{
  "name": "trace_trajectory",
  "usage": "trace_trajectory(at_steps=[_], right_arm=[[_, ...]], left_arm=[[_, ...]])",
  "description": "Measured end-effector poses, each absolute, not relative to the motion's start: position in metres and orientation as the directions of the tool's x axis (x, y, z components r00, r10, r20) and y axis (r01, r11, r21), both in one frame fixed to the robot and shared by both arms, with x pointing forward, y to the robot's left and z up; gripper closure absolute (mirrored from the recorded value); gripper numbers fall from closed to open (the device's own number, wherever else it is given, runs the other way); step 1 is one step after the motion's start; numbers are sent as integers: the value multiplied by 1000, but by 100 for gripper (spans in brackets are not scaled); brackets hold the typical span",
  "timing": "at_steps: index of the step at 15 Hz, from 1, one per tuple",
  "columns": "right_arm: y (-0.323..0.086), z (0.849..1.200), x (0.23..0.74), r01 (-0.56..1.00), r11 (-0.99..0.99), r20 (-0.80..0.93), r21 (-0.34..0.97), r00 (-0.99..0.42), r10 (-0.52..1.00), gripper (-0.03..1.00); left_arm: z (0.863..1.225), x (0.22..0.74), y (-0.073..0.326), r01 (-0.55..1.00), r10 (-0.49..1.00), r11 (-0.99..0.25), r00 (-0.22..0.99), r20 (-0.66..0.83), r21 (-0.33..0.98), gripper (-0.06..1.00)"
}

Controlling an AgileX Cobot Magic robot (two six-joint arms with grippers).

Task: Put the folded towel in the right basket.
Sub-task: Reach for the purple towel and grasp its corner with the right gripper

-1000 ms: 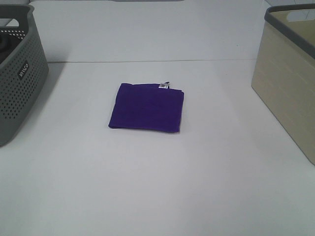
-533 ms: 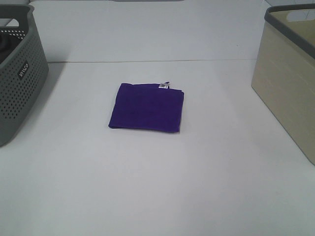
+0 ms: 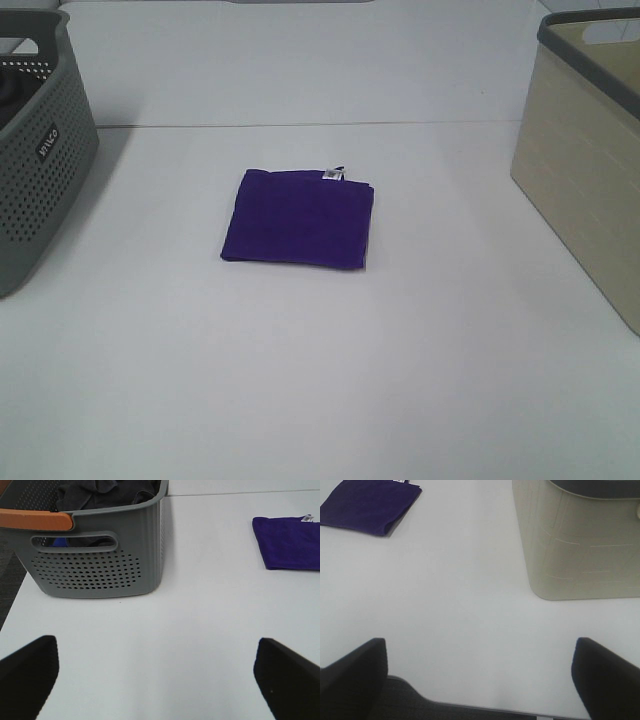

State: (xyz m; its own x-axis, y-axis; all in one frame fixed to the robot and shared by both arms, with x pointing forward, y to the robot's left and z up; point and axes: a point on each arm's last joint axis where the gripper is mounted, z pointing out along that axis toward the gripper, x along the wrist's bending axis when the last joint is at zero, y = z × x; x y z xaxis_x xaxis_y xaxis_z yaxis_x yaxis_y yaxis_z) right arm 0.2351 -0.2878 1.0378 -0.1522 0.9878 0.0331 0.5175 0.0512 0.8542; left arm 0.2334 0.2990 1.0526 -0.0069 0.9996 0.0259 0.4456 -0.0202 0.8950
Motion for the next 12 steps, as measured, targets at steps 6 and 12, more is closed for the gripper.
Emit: trace_trajectory(at_steps=[6,12], right_arm=[[-288,1038,235,517,51,33,854,-152,988,1],[-288,1038,235,517,51,33,854,-152,988,1]], left_arm=[[1053,233,299,446,1000,-20,-7,26,895,-5],[1053,233,299,446,1000,-16,-9,22,895,-5]])
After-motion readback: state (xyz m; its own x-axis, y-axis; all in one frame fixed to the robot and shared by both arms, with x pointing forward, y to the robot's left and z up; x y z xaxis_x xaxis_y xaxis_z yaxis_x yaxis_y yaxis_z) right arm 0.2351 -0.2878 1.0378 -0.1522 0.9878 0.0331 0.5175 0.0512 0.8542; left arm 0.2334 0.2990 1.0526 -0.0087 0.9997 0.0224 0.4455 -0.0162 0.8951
